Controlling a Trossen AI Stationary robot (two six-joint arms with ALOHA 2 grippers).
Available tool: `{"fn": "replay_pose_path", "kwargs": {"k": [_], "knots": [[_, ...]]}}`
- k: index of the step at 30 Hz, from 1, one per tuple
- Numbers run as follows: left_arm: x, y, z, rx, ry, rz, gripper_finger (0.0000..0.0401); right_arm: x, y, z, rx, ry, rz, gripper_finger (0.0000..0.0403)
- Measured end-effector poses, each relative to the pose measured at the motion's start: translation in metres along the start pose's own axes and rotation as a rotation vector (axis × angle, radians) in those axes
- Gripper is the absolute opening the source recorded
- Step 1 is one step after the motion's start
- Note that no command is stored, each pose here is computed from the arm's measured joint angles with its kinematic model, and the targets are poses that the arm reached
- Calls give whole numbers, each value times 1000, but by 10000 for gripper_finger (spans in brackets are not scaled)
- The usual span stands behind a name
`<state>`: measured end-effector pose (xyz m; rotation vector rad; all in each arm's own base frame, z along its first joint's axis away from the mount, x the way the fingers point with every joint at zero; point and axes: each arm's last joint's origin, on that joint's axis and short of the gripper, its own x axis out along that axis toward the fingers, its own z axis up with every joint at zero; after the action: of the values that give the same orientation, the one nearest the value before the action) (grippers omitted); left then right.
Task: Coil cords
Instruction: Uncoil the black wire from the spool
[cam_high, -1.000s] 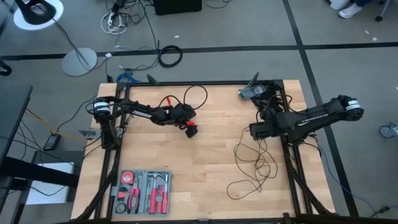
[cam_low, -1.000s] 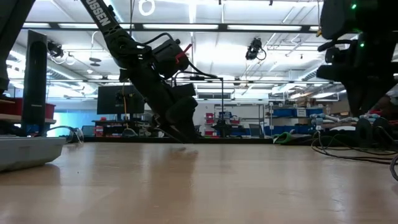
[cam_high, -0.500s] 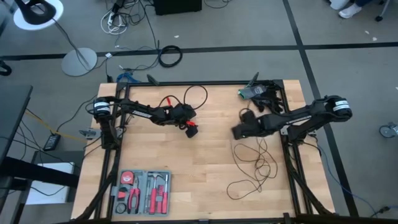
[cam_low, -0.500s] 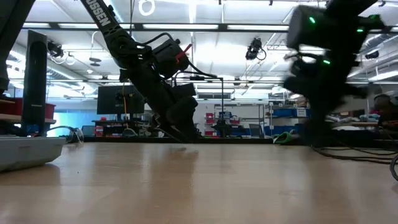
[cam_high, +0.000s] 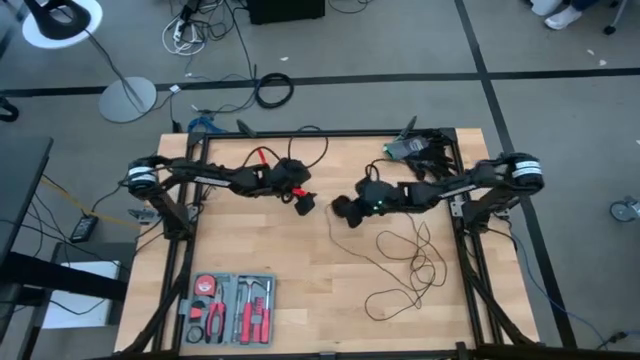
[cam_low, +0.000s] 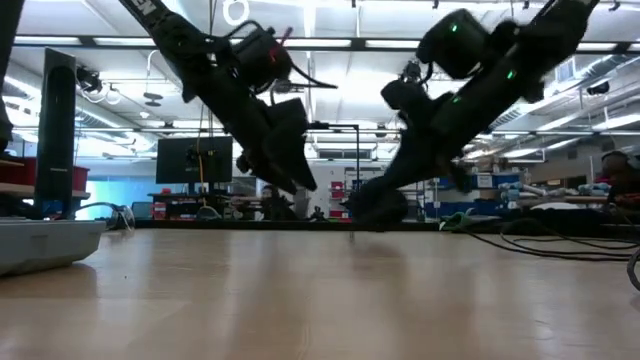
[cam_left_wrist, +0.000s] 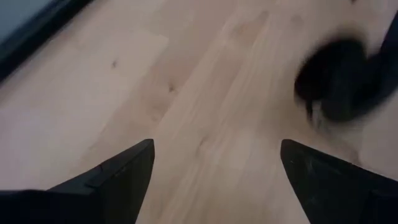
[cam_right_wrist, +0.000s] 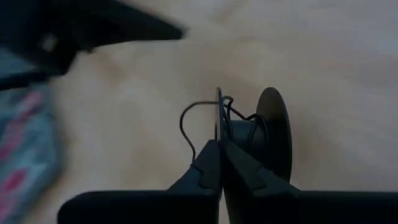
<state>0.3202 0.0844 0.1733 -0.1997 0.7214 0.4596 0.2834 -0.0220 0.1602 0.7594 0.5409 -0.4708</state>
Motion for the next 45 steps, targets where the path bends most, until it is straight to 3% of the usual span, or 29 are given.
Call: {"fn": "replay_pose_path", "kwargs": {"k": [7,13,20,24,33,38,42,45], "knots": [[-15,-4,1,3,-42,-22,353,59,-17,1,41,-35,316,1],[-15,-9,-2,14,-27,-32,353,86,-32,4,57,-82,472,30],[-15,-11,-1,13,-37,-44,353,83,-37,12,53,-85,502,107],[-16,-12,0,12,-42,-44,353,78,-42,23,35,-121,492,127],[-15,-11,-2,15,-23,-39,353,50,-54,44,-73,-199,416,123],[-15,-11,-3,17,-18,-36,353,28,-48,39,-189,-160,174,123],[-15,-11,-3,18,-20,-34,353,6,-37,21,-288,-106,-87,123],[-15,-11,-2,17,-24,-33,353,-10,-23,2,-332,-92,-206,123]]}}
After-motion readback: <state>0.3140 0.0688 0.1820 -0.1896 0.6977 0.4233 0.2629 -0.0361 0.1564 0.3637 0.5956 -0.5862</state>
